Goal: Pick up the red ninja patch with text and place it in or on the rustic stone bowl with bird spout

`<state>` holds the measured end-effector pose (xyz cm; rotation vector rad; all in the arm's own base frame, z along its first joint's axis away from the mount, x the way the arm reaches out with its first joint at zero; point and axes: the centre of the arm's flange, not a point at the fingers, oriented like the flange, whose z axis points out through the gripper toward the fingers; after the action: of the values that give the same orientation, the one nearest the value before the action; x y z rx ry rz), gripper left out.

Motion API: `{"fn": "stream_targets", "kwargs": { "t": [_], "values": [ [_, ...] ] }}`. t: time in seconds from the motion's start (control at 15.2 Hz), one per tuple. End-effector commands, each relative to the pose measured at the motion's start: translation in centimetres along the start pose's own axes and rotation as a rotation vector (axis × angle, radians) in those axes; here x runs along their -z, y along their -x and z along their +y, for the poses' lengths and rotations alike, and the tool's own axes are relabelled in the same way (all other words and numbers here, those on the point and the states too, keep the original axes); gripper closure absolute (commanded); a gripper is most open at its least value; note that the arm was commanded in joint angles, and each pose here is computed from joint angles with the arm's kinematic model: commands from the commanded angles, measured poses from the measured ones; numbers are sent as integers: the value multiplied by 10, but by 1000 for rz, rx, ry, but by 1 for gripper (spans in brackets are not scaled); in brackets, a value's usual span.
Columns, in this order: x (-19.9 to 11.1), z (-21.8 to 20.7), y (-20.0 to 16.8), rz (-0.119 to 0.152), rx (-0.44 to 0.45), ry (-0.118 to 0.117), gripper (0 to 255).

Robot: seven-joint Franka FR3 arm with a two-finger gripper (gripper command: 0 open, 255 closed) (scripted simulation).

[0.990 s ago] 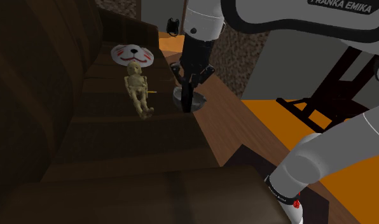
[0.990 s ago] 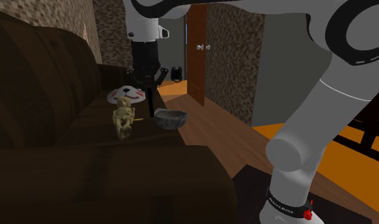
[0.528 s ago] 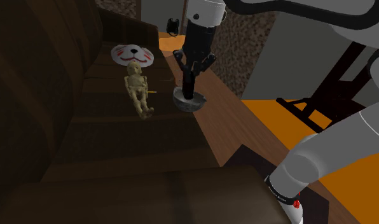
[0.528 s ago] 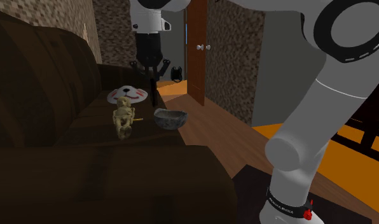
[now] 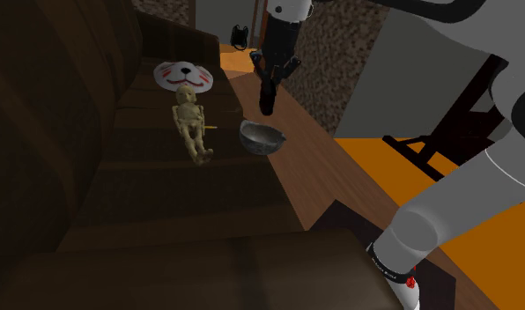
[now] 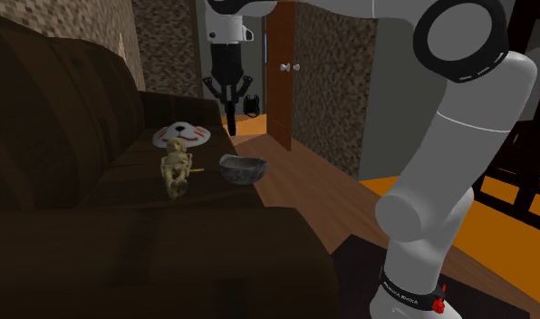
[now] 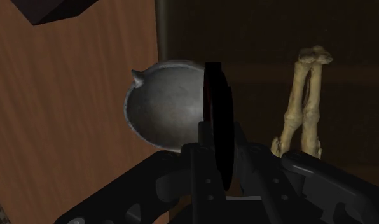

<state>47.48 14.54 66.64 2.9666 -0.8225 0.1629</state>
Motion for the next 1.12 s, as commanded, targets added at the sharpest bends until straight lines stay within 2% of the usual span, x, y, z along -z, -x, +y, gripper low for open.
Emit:
{"fn": "stream_targets", "kwargs": {
  "t": [0.0,0.26,1.06],
  "values": [
    [0,11,-25,1,0,0,255],
    [2,33,-73,1,0,0,255],
    [-61,31,-66,1,0,0,255]
  ]
}}
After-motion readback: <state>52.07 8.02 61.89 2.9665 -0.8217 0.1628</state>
